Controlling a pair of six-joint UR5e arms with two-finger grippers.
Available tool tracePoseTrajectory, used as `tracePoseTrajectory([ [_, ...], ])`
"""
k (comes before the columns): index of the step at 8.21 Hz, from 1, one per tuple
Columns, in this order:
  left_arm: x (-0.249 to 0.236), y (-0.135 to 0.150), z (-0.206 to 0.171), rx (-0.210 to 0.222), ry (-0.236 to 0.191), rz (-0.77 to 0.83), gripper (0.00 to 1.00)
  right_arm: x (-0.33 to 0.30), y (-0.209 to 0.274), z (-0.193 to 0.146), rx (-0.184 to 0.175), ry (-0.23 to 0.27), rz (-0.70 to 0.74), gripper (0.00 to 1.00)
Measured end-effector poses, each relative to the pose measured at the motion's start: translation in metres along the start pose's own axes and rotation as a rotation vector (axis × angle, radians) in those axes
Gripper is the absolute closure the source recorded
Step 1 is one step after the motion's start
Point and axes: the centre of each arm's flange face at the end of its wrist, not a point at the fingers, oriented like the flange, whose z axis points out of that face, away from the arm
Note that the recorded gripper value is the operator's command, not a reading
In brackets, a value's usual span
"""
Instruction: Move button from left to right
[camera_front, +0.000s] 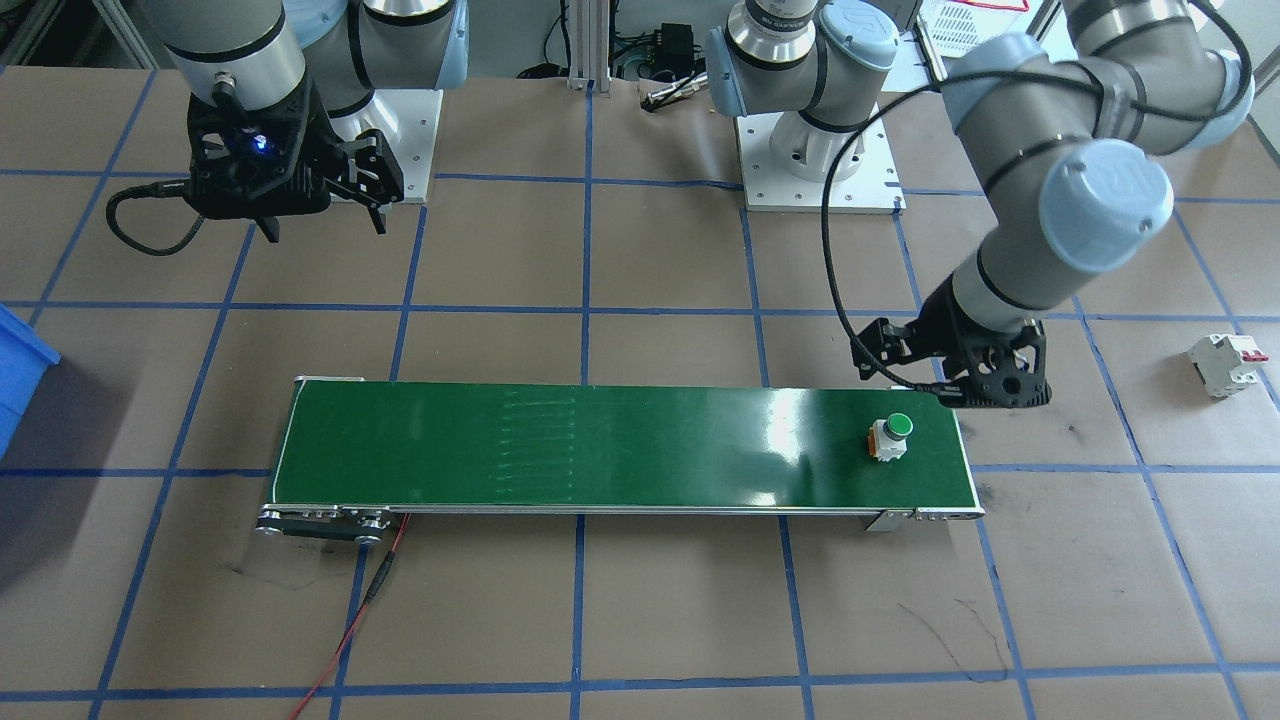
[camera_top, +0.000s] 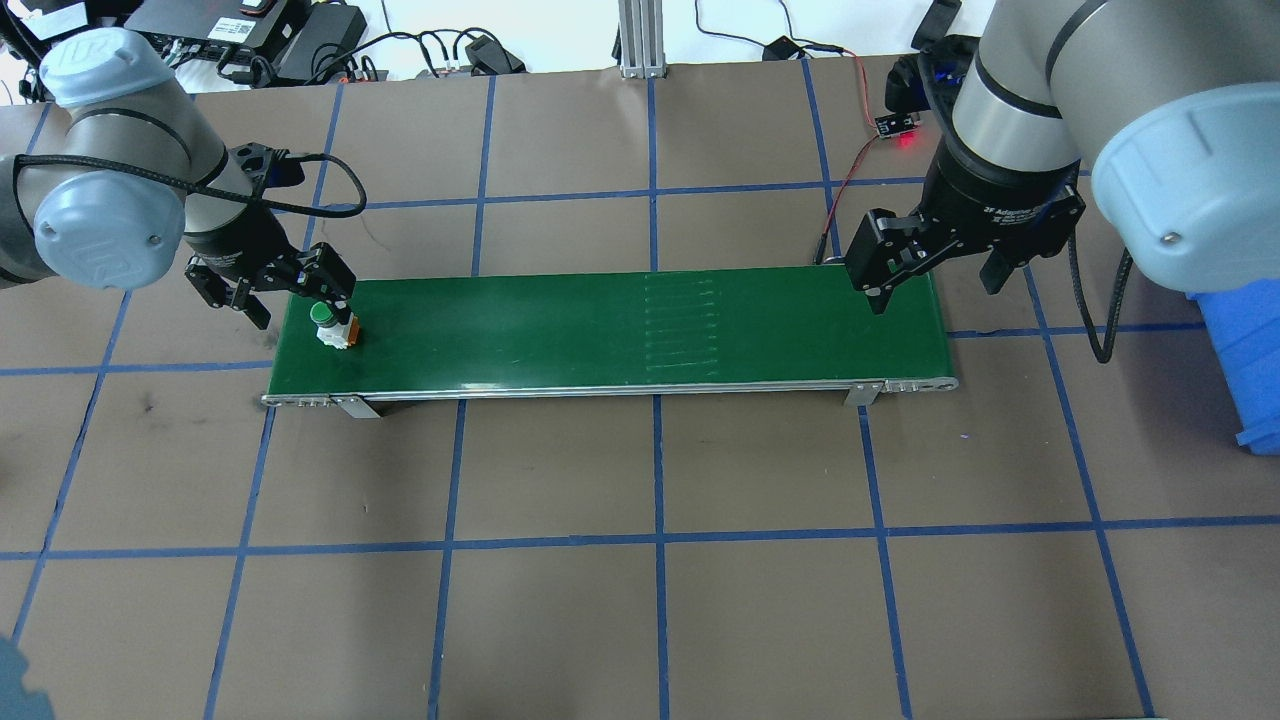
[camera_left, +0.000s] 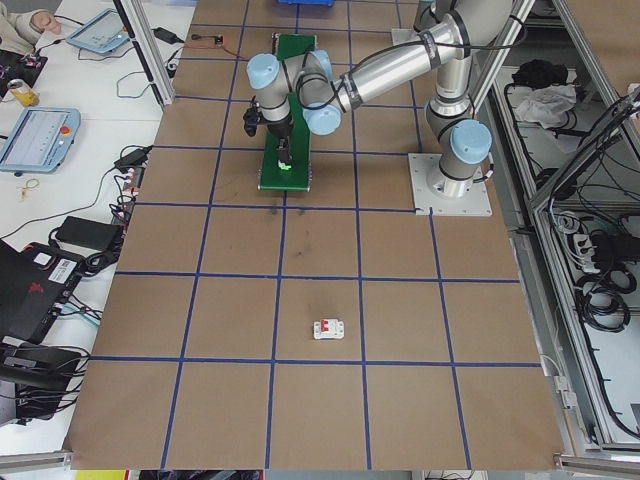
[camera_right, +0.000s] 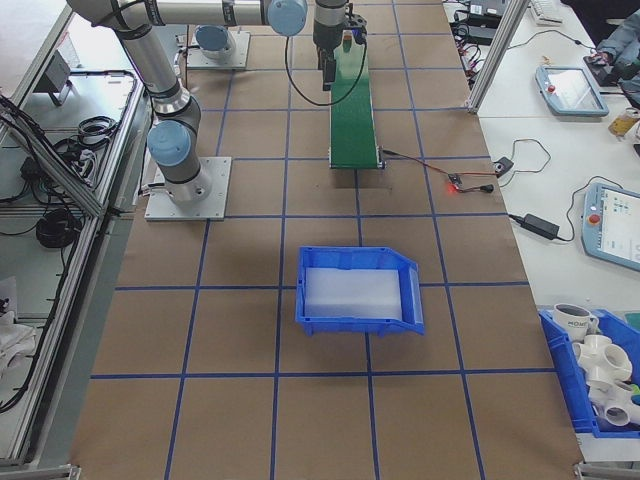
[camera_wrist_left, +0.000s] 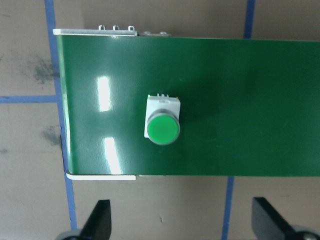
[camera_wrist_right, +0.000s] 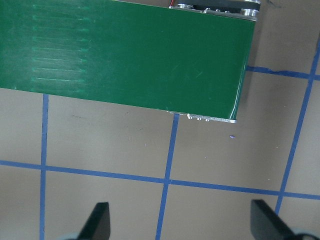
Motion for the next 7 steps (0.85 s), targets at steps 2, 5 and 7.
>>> tracePoseTrajectory([
  [2,0.033,0.033,-0.047,0.071,-0.011,0.005,0.00,0.000,-0.003,0.002,0.001,-0.005,0.001,0.00],
  [5,0.046,0.050,-0.068,0.108,-0.018,0.022,0.00,0.000,-0.008,0.006,0.002,-0.008,0.000,0.00],
  [7,0.047,0.048,-0.066,0.102,-0.022,0.026,0.00,0.000,-0.011,0.008,0.002,-0.014,0.004,0.00],
])
